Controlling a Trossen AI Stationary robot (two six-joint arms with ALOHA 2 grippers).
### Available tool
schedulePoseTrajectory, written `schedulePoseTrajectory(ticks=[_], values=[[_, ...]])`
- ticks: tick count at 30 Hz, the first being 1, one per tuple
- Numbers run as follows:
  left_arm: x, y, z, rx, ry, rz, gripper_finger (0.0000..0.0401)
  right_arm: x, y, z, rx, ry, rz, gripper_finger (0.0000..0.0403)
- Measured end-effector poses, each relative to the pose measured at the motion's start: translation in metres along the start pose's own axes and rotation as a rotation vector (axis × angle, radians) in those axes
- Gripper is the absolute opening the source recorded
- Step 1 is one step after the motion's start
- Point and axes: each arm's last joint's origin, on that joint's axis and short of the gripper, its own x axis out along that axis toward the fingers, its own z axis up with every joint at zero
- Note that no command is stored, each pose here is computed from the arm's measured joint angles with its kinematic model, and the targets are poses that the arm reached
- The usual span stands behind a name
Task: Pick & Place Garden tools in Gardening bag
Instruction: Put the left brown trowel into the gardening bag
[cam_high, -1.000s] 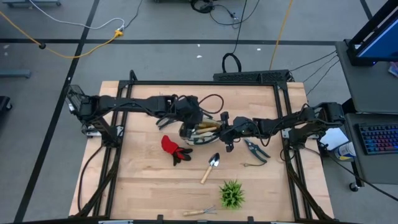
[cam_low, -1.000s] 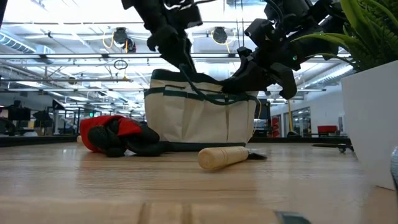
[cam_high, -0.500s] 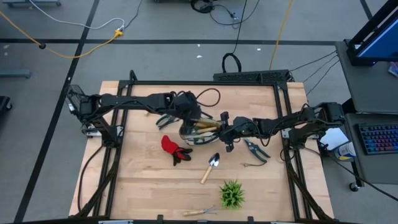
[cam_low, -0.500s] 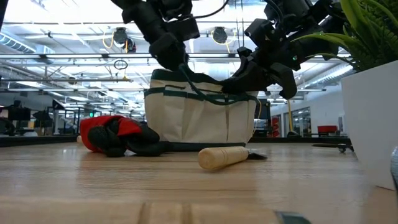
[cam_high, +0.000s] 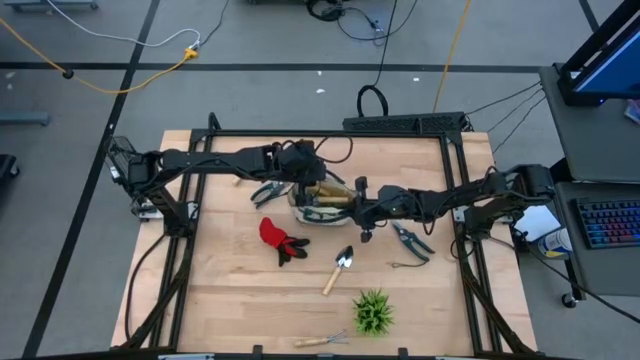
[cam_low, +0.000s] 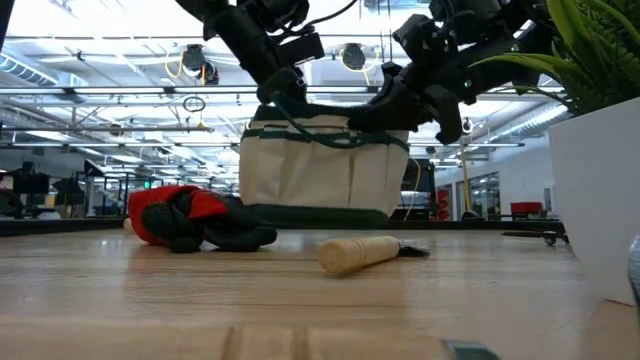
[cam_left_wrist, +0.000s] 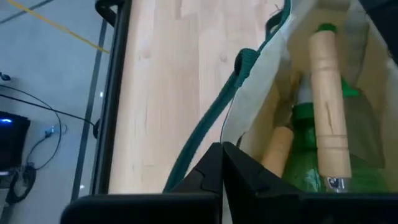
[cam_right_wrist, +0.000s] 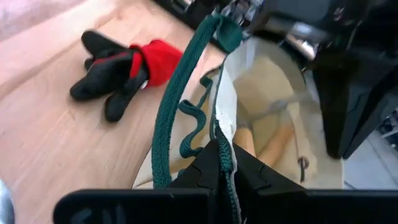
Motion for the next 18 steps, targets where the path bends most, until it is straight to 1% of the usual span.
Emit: schedulePoseTrajectory(ticks=[3,6,10,12,15,18], values=[[0.0,0.0,0.0,-0.013,0.002,-0.002,0.0005,0.0,-0.001,-0.006,0.046,0.043,0.015,0.0006],[0.0,-0.001,-0.002,0.011,0.023,-0.003,0.0004,0.0,-0.001,-0.013,0.053,0.104,0.031,0.0006],[-0.004,0.002,0.001,-0.005,0.0,0.039,0.0003,0.0,-0.004,-0.008,0.058,0.053,0.006,0.0006],[-0.006,0.003,0.003,-0.007,-0.014,0.047,0.0004,0.0,-0.004,-0.008,0.043,0.056,0.007,0.0006],[-0.004,0.002,0.001,-0.019,0.001,0.035,0.0003,0.0,-0.002,-0.012,0.042,0.098,0.026,0.0006],[-0.004,0.001,0.002,-0.032,-0.015,0.012,0.0002,0.0,-0.002,-0.011,0.085,0.09,0.019,0.0009]])
